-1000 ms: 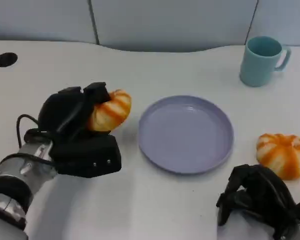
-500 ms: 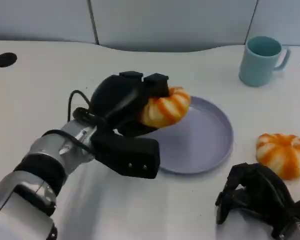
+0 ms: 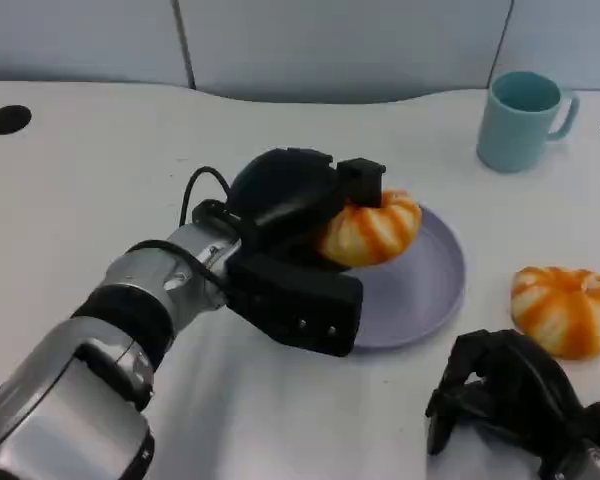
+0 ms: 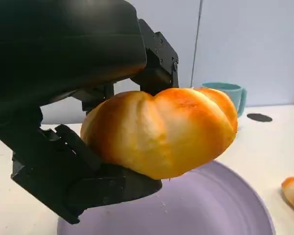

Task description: Grasp the bread from the table and place it into the plate.

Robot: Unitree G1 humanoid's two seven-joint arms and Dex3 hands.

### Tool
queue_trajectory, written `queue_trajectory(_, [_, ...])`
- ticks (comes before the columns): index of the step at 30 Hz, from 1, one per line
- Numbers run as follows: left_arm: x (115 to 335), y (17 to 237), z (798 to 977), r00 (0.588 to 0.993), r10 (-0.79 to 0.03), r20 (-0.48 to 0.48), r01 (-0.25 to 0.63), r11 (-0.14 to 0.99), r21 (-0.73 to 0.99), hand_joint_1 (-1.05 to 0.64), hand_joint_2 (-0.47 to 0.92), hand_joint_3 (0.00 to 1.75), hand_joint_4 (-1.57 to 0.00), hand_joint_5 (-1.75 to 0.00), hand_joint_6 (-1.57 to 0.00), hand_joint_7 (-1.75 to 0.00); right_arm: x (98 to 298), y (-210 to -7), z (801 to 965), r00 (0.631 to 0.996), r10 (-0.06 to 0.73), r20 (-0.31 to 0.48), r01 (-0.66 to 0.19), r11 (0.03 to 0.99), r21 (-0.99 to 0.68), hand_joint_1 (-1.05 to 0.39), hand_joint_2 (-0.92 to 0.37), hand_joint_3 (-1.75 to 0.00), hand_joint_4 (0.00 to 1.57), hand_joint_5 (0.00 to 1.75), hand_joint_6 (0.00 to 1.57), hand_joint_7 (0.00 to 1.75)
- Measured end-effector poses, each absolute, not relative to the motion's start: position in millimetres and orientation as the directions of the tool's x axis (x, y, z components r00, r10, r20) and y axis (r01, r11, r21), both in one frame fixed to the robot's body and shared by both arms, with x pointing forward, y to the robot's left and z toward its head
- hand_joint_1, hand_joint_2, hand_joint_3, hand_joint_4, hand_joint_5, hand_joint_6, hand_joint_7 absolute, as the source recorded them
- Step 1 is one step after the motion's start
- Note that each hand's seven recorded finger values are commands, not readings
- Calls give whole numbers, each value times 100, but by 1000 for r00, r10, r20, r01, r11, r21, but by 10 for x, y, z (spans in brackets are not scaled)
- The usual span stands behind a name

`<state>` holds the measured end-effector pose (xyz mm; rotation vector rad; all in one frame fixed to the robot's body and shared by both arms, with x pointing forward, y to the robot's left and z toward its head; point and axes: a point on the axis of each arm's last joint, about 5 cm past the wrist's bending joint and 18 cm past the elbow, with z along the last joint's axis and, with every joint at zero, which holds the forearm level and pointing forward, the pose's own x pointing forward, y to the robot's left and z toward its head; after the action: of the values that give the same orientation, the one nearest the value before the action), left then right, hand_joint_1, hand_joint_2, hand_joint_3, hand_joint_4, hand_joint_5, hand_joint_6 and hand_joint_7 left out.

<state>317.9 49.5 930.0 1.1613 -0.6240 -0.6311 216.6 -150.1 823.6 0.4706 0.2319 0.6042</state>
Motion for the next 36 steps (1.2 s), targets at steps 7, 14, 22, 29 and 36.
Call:
queue_trajectory(7, [3210,463,9362,668,-744,15,211,209,955,-30,70,73,-65,-123,-59,-98,2133,-1490,8246,803,591,-77,-485,722,493,-105,-52,0,157,72,157,49])
queue_trajectory(14, [3236,473,9383,667,-734,-128,342,148,928,-55,91,26,-8,-73,-23,-50,2129,-1491,8243,803,592,-74,-486,721,494,-105,-53,-1,157,71,157,48])
queue_trajectory(22, [3238,469,9350,661,-705,-259,379,15,925,-80,92,35,0,-5,0,-28,2130,-1491,8243,800,595,-73,-489,719,495,-105,-51,0,157,72,157,50])
queue_trajectory(29, [3239,464,9349,667,-695,-269,375,0,927,-85,92,43,-2,-1,0,-24,2126,-1491,8255,805,588,-84,-477,724,498,-105,-52,0,157,72,157,50])
queue_trajectory(36, [3257,471,9406,670,-711,-212,397,102,912,-82,92,38,0,-80,-8,-69,2127,-1492,8254,805,587,-84,-478,725,495,-105,-51,0,157,73,157,50])
